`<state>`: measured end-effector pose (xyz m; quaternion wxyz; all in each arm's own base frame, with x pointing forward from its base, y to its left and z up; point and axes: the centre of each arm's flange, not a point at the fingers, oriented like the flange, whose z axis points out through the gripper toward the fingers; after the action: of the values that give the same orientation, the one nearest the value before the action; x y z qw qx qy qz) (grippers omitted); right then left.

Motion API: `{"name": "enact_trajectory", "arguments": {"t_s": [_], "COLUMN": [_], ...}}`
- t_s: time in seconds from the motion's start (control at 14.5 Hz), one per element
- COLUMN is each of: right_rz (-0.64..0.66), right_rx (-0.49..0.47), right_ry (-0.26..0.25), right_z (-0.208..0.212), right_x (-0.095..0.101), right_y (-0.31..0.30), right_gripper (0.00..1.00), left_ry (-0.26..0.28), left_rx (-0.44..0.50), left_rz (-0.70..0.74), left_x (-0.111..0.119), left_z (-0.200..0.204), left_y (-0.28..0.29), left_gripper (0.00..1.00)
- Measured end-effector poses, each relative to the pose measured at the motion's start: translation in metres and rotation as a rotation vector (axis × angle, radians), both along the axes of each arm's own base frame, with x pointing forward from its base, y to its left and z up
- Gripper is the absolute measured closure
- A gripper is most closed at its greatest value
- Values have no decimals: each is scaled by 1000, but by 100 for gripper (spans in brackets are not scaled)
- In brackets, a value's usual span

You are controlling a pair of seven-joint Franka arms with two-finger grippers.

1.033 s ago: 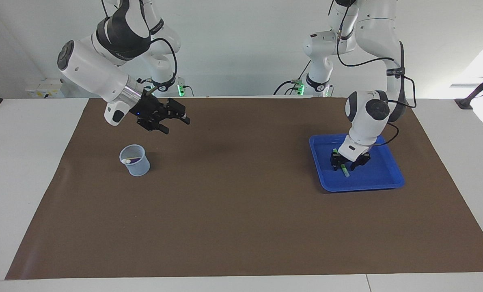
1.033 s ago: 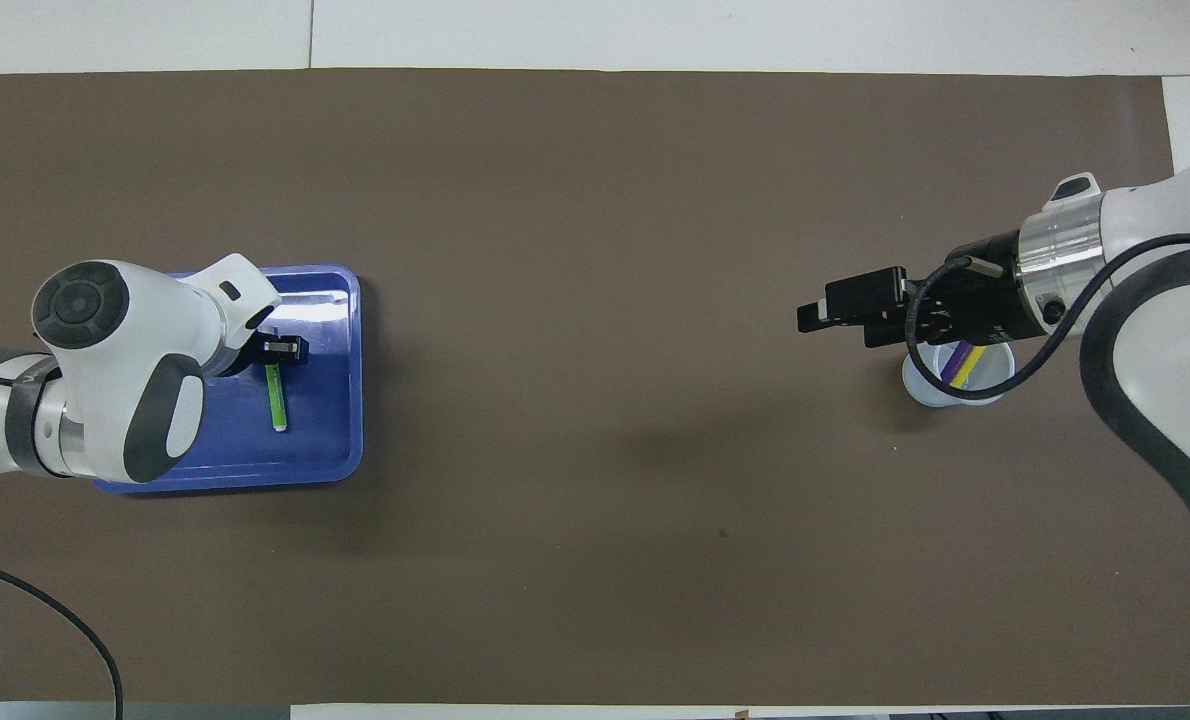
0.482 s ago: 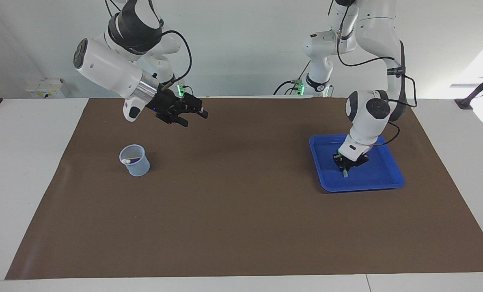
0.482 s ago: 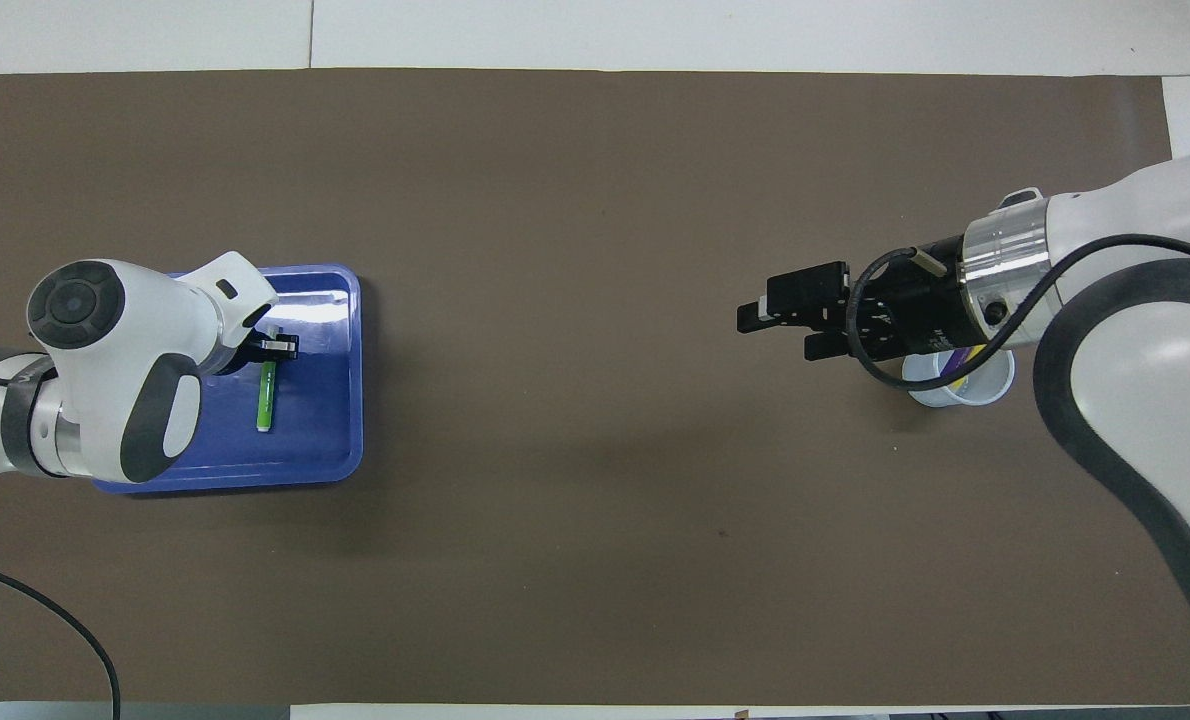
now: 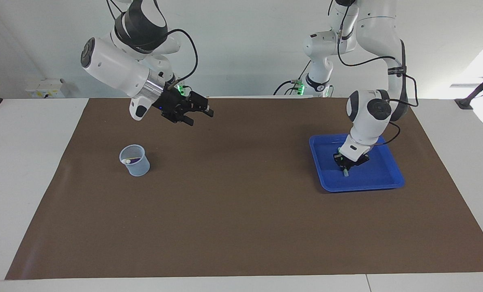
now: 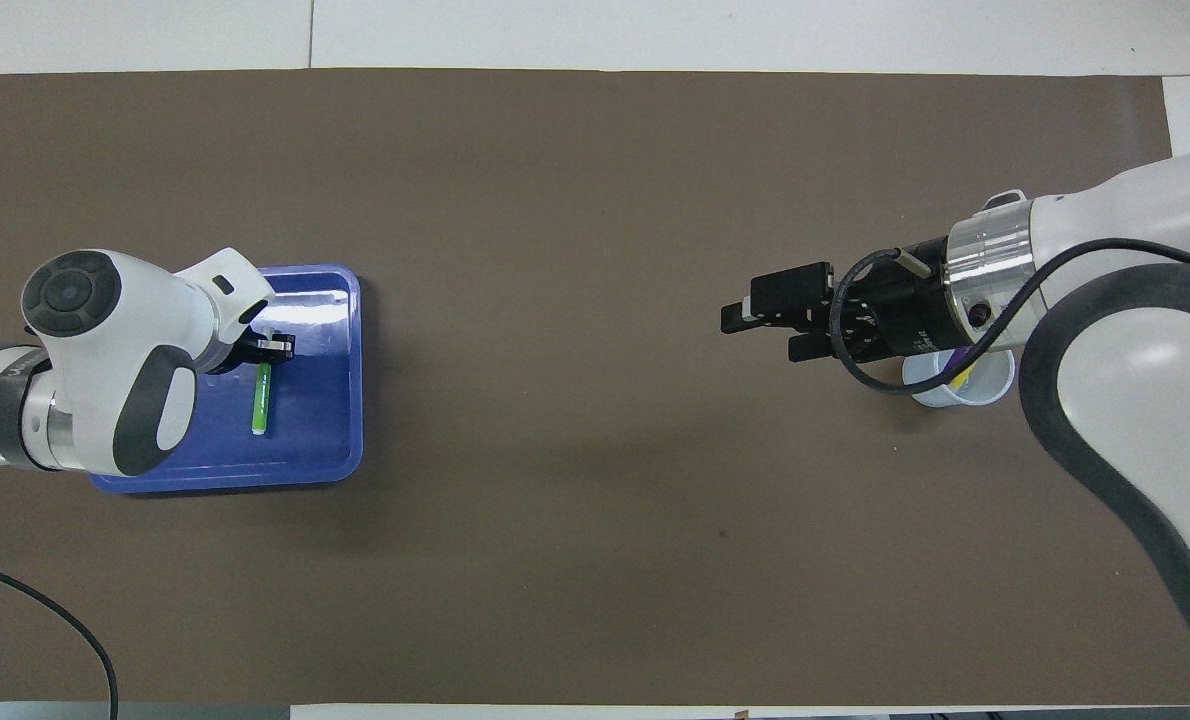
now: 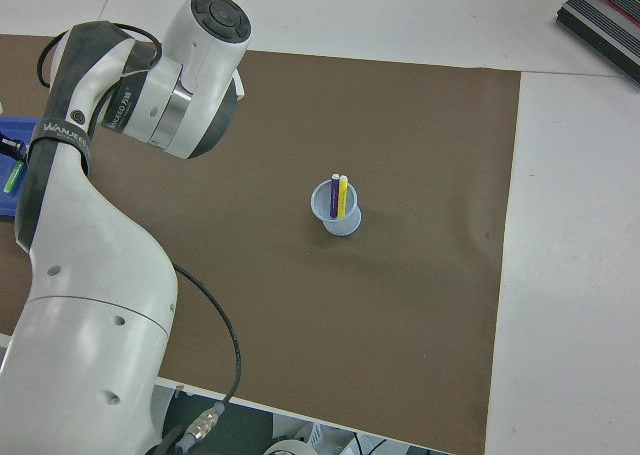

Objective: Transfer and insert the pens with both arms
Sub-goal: 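Grasp the green pen with the left gripper while the right gripper returns, then lift the green pen with the left gripper toward the right gripper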

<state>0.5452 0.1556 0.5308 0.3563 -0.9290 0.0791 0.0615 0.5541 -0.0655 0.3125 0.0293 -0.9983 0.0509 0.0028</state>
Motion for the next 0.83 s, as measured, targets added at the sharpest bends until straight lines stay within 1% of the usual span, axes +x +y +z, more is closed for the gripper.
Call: {"name": "enact_trajectory", "arguments": {"t_s": [0.14,0.28,0.41,0.48,0.62,0.83], "right_rz": [-21,-29,-34,-37,-40,-43], "right_rx": [5,5,7,7,17,27], "right_ry": [18,25,19,13,15,17], "right_z": [0,2,5,6,7,8], "right_x": [0,0,-1,-2,-2,-2], "right_y": [0,1,4,6,7,8], "right_gripper": [0,0,0,0,0,0], "left_ry": [33,70,115,142,196,284], "left_rx": [-4,-33,-72,-99,-158,-256], "left_rz": [27,75,177,262,483,827], "left_x": [8,16,23,26,28,23], "left_z": [16,38,65,81,107,136], "left_y": [1,1,-2,-6,-20,-61], "left_gripper": [82,82,82,82,82,82]}}
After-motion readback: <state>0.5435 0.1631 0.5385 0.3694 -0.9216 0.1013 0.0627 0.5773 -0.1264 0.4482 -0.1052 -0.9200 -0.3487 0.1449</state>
